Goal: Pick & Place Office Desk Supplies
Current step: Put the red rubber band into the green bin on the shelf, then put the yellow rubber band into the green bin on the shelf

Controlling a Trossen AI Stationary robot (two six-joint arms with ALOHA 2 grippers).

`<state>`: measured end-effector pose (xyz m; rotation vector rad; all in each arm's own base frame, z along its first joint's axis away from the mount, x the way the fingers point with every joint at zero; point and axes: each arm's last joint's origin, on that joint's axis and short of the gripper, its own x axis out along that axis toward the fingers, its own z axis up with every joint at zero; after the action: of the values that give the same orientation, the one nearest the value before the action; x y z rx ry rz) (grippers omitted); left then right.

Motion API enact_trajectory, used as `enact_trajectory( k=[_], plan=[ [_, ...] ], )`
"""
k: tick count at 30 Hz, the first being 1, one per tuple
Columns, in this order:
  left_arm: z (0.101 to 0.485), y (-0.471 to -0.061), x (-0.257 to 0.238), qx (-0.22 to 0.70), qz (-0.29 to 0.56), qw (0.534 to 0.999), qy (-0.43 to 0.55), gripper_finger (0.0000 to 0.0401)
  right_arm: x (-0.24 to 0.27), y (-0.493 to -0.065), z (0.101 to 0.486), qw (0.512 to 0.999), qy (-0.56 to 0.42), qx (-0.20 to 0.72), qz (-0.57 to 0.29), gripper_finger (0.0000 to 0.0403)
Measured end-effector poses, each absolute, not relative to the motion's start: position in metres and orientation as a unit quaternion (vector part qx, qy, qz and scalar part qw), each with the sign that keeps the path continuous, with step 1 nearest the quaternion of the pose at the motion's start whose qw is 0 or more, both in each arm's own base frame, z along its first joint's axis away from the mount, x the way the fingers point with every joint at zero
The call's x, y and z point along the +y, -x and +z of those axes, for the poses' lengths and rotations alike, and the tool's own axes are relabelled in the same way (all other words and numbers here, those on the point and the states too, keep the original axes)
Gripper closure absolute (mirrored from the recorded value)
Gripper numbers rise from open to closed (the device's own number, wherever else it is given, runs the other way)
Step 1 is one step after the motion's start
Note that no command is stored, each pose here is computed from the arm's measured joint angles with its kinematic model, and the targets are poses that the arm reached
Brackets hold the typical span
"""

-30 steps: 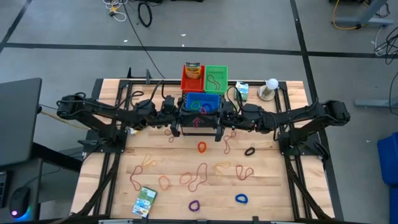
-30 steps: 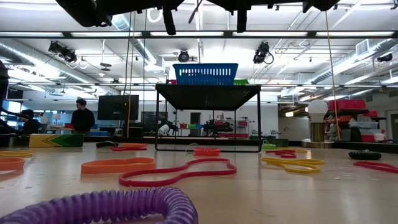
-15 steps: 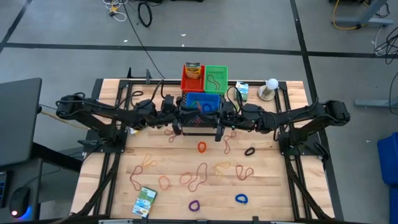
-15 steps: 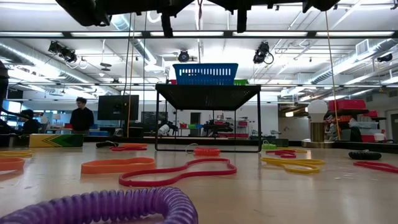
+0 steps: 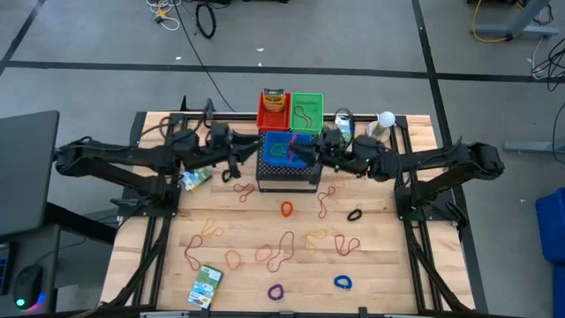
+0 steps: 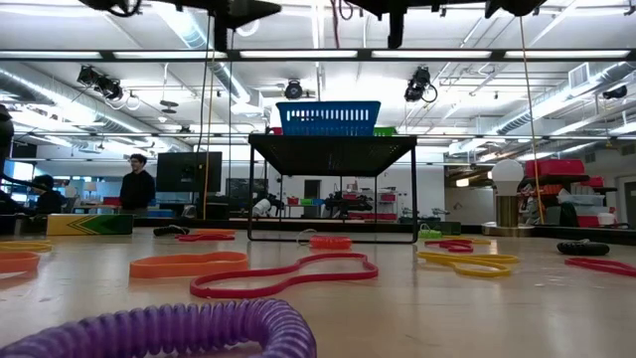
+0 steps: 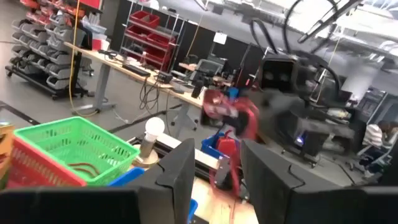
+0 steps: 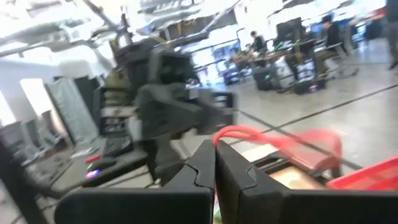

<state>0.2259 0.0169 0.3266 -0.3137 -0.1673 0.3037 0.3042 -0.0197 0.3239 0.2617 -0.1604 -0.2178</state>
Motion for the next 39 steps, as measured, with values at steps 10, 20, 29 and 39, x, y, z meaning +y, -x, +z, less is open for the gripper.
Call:
enact_trajectory(
  k=[10,20,29,39],
  plan=[
    [0.29,-0.203,0.017,-0.075,0.17,0.969,0.162,0.0389,-0.089,-0.296,0.345,0.962,-0.13,-0.034,-0.238,0.0401],
    [0.275,-0.2,0.018,-0.082,0.177,0.964,0.178,0.0396,-0.16,-0.295,0.326,0.901,-0.222,0.105,-0.357,0.0401],
    [0.274,-0.202,0.018,-0.082,0.178,0.964,0.181,0.0393,-0.187,-0.312,0.298,0.854,-0.303,0.214,-0.365,0.0373],
    [0.278,-0.201,0.019,-0.109,0.19,0.951,0.216,0.0391,-0.189,-0.313,0.298,0.848,-0.297,0.212,-0.386,0.0251]
  ],
)
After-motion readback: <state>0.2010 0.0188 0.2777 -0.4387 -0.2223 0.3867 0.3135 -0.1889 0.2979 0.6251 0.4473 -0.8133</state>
